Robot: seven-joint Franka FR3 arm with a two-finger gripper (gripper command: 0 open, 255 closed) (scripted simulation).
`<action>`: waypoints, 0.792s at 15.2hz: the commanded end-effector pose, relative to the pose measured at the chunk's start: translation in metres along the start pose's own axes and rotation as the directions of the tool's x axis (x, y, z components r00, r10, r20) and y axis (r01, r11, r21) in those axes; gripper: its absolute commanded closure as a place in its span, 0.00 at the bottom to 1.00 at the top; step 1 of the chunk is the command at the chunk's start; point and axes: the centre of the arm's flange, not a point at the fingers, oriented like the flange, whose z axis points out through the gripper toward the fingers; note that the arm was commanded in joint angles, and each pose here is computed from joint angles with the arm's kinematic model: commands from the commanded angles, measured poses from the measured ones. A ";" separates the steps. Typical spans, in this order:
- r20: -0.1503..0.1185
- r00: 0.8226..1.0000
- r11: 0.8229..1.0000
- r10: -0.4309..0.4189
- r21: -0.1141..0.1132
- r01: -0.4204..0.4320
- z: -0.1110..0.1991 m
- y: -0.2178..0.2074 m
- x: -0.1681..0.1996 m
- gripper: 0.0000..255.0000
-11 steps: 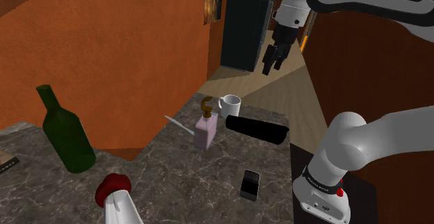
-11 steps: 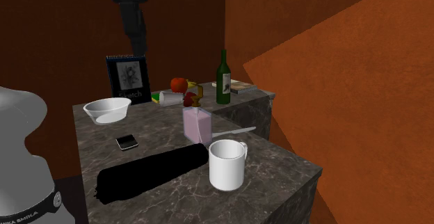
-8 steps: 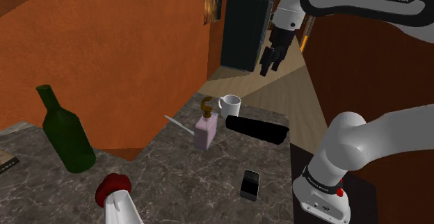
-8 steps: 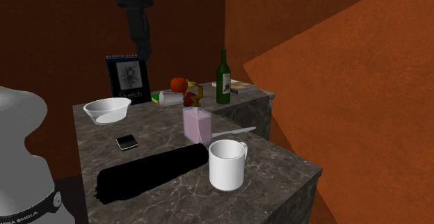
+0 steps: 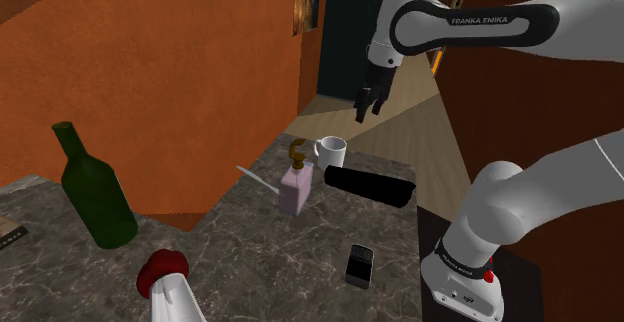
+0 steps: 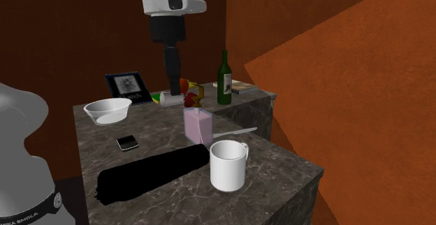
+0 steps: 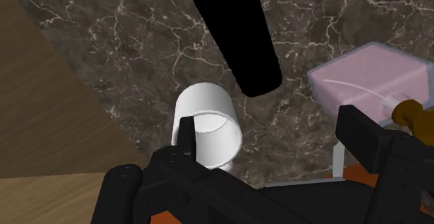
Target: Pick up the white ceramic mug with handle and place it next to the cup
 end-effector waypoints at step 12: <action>0.041 0.999 1.000 0.007 -0.019 -0.006 0.128 0.062 0.104 0.00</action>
